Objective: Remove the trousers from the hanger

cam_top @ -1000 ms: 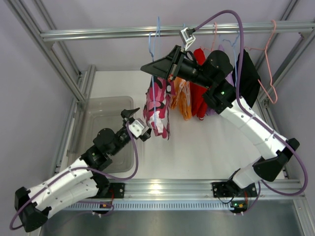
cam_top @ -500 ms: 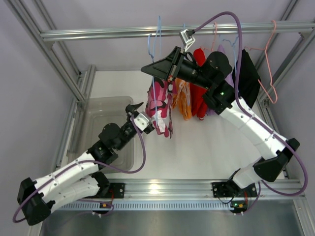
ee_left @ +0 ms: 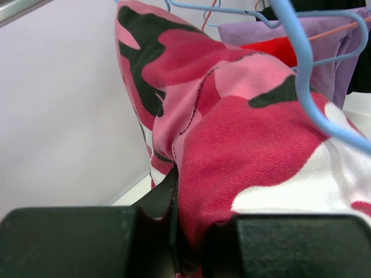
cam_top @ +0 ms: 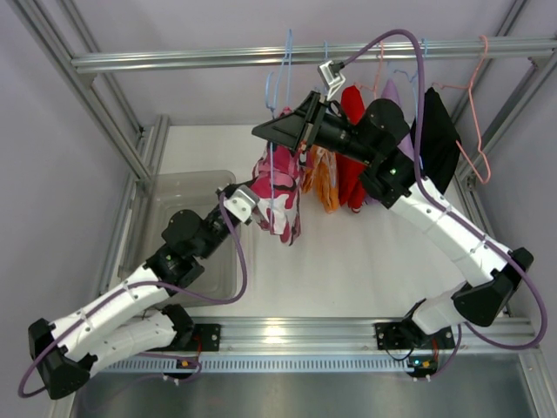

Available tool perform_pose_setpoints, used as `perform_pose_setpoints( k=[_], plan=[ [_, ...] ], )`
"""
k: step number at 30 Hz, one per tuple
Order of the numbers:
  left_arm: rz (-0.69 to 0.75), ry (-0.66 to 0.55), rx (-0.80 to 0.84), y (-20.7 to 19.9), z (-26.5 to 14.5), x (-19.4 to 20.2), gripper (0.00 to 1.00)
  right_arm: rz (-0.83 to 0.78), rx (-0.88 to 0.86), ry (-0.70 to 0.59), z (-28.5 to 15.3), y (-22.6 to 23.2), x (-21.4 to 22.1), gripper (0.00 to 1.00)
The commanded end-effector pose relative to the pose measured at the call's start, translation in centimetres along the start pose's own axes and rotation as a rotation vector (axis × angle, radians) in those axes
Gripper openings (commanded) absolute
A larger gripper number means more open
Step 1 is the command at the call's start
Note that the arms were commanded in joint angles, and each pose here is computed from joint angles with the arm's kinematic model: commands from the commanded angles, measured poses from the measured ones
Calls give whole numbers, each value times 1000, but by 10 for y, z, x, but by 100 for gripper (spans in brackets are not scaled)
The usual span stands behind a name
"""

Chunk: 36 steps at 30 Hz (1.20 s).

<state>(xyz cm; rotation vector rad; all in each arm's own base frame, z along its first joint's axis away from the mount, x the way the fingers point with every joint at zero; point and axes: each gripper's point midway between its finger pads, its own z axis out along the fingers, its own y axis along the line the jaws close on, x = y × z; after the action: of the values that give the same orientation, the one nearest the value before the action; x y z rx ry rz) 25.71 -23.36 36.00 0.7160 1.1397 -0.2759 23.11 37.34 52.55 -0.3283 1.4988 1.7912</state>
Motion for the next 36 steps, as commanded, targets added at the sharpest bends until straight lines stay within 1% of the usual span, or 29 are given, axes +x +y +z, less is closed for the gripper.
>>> perform_pose_setpoints(
  k=[1, 3, 4, 6, 7, 9, 10, 13, 14, 20, 21, 32, 36],
  plan=[
    [-45, -157, -59, 29, -5, -69, 0, -122, -130, -69, -17, 49, -19, 0],
    [-69, -157, -66, 34, -8, -80, 0, -121, -113, -60, -19, 42, -15, 0],
    [-87, -176, -74, 41, -11, -94, 0, -129, -106, -56, -19, 39, -14, 0],
    [-95, -162, -67, 44, -15, -101, 0, -128, -89, -42, -21, 31, -8, 0],
    [-103, -182, -81, 52, -18, -115, 0, -133, -84, -39, -22, 28, -6, 0],
    [-101, -157, -95, 59, -17, -118, 0, -126, -70, -23, -24, 19, 1, 0],
    [-99, -175, -118, 68, -18, -131, 0, -128, -69, -21, -25, 18, 3, 0],
    [-88, -197, -133, 77, -19, -147, 0, -113, -48, 5, -25, 3, 13, 0],
    [-95, -217, -148, 84, -21, -159, 0, -109, -45, 19, -26, -1, 18, 0],
    [-122, -285, -188, 107, -26, -196, 0, -91, -19, 61, -27, -23, 37, 0],
    [-126, -311, -200, 113, -30, -208, 0, -89, -19, 61, -27, -25, 38, 0],
    [-105, -405, -270, 140, -38, -250, 0, -61, -26, 145, -26, -43, 72, 0],
    [-35, -433, -321, 154, -46, -265, 0, -56, -43, 161, -29, -42, 80, 0]
  ],
)
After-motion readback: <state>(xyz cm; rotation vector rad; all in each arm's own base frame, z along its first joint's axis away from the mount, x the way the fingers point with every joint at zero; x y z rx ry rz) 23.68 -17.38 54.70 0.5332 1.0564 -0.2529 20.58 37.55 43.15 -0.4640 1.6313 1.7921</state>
